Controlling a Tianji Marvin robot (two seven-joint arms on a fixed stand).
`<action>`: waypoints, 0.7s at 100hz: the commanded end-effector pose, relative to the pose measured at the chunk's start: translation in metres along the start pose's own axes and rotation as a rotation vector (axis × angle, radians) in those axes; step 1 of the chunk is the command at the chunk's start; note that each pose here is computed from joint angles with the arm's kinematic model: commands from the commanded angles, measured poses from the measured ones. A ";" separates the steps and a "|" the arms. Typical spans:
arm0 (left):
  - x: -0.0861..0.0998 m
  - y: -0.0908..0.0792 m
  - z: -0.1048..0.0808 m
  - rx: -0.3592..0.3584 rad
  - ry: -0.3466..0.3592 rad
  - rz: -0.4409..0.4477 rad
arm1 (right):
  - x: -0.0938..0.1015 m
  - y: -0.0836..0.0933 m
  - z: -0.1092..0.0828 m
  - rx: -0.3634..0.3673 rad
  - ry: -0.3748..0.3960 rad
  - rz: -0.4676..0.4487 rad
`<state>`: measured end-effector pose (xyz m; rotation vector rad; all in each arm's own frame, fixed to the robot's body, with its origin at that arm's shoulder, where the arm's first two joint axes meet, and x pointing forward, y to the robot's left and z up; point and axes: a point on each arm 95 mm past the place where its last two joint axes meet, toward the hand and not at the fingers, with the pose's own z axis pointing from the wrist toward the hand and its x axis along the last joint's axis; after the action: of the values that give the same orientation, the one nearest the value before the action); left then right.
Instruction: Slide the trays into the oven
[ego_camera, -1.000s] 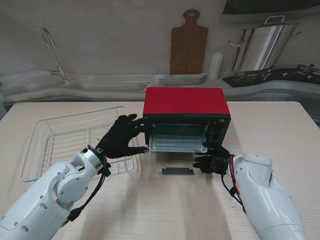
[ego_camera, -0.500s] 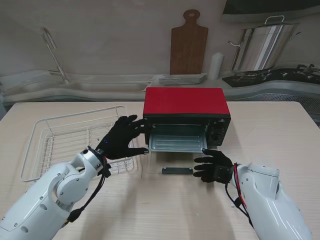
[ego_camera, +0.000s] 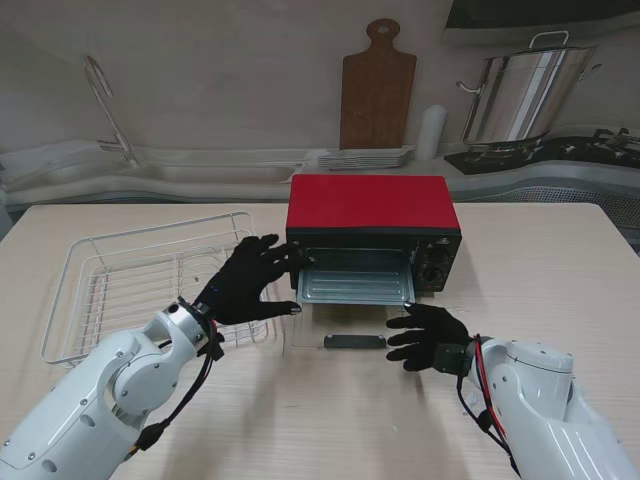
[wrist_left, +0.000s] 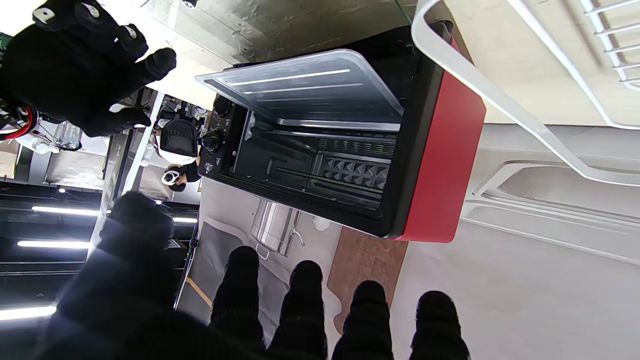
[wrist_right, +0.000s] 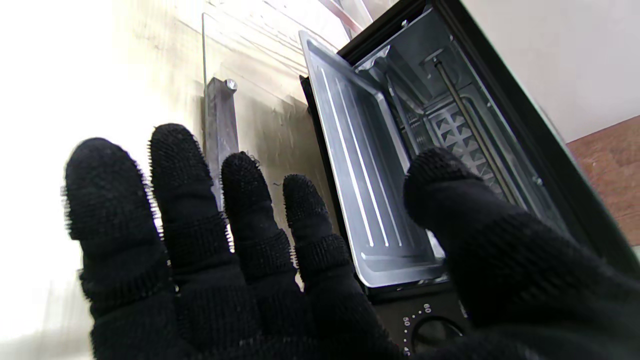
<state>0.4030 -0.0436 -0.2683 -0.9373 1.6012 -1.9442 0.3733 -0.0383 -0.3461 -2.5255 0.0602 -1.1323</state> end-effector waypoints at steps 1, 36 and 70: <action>0.007 0.002 0.000 -0.011 0.015 -0.004 | -0.004 -0.004 -0.005 0.030 0.006 -0.005; 0.010 0.007 -0.002 -0.014 0.031 0.002 | -0.010 -0.014 -0.021 0.048 0.081 -0.106; 0.012 0.006 -0.005 -0.003 0.031 0.019 | -0.008 -0.037 -0.031 0.010 0.285 -0.412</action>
<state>0.3936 -0.0476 -0.2710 -0.8943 1.6155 -1.9506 0.3465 -0.0223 -0.3229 -2.4445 -0.3712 -1.6176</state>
